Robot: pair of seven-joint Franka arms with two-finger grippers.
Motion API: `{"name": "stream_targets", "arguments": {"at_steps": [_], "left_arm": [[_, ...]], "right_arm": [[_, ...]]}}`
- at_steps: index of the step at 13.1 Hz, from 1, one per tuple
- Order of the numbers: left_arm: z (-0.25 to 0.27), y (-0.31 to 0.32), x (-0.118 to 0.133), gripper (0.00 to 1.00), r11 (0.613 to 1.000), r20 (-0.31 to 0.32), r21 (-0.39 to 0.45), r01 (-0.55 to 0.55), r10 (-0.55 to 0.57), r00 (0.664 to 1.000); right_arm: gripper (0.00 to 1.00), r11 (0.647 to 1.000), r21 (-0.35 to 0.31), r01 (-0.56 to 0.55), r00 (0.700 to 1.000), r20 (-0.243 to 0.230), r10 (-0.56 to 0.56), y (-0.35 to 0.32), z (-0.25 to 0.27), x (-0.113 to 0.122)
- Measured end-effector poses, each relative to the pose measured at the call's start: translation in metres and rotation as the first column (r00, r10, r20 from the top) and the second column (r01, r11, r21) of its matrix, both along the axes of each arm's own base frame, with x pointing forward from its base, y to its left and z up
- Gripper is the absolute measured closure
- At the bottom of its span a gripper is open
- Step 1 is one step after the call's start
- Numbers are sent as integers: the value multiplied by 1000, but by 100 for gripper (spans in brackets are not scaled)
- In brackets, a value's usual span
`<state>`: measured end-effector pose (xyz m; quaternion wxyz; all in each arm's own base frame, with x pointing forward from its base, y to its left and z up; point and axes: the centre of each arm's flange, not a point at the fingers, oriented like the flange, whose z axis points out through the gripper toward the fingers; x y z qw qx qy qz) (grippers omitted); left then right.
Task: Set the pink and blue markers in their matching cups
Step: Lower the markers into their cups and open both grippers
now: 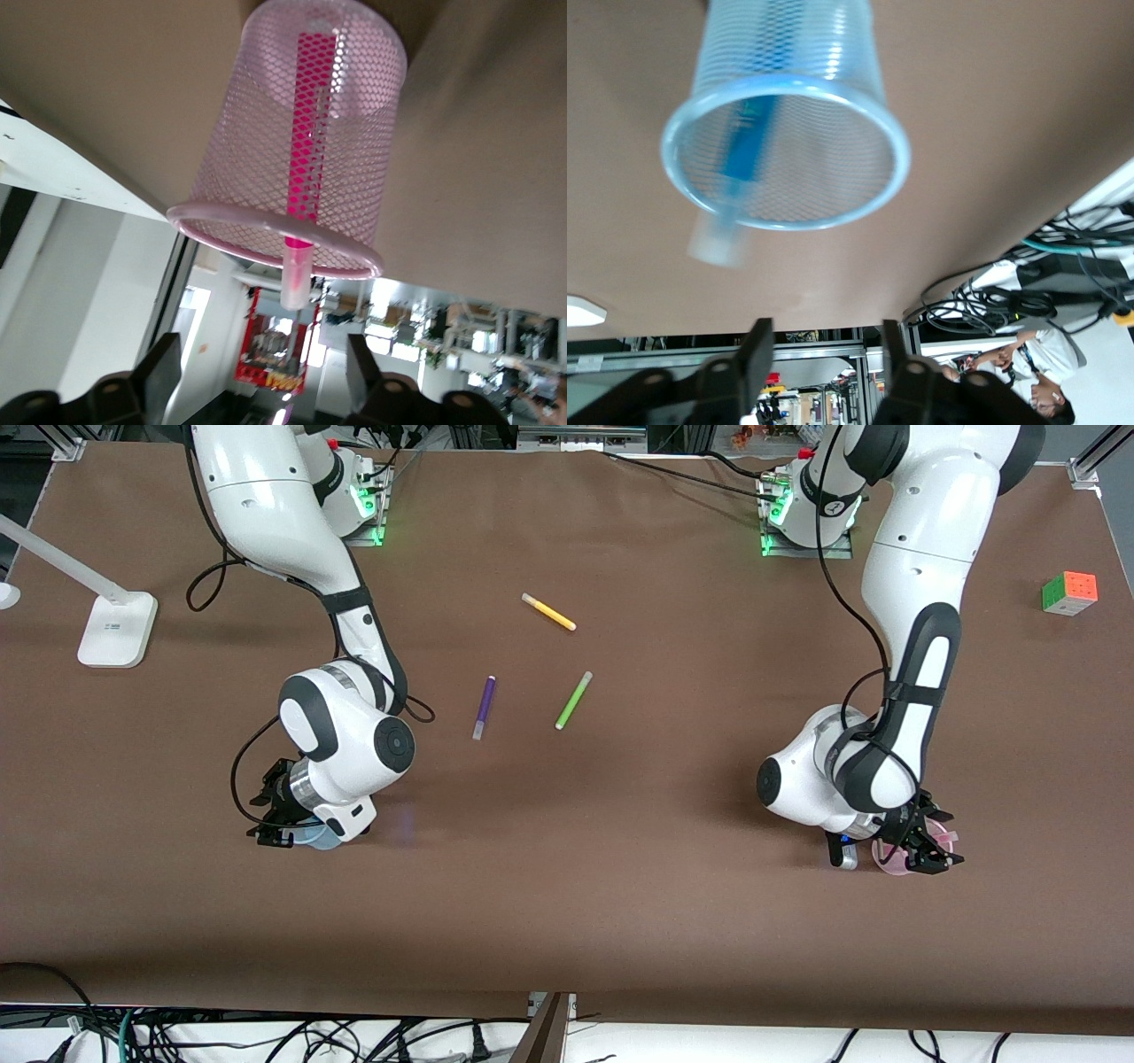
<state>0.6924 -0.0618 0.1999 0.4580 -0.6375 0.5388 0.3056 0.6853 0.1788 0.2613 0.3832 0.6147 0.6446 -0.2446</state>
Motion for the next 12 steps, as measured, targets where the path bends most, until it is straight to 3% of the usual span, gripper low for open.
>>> {"name": "stream_targets", "arguments": {"at_steps": [1,3,5,7,9,11,12], "left_arm": [[15,-2,0,3,997,14,-55,-56,57,998],[54,-2,-3,0,978,36,-134,-163,169,985],[89,-10,-9,0,935,83,-237,-265,291,953],[117,-24,-15,0,855,140,-376,-358,434,890],[145,-36,-19,0,733,150,-511,-450,591,792],[173,-47,-20,0,596,137,-621,-509,722,678],[189,-53,-20,0,519,112,-673,-527,776,621]], "right_arm": [[25,999,37,32,999,41,-34,4,9,3],[1,971,184,155,979,101,-175,9,37,9],[0,886,350,304,925,114,-363,2,76,15],[0,734,517,440,828,83,-554,-23,113,21],[0,528,648,549,679,22,-734,-58,147,23],[0,350,690,634,529,-56,-847,-86,168,16],[0,279,699,658,465,-86,-881,-93,177,13]]}}
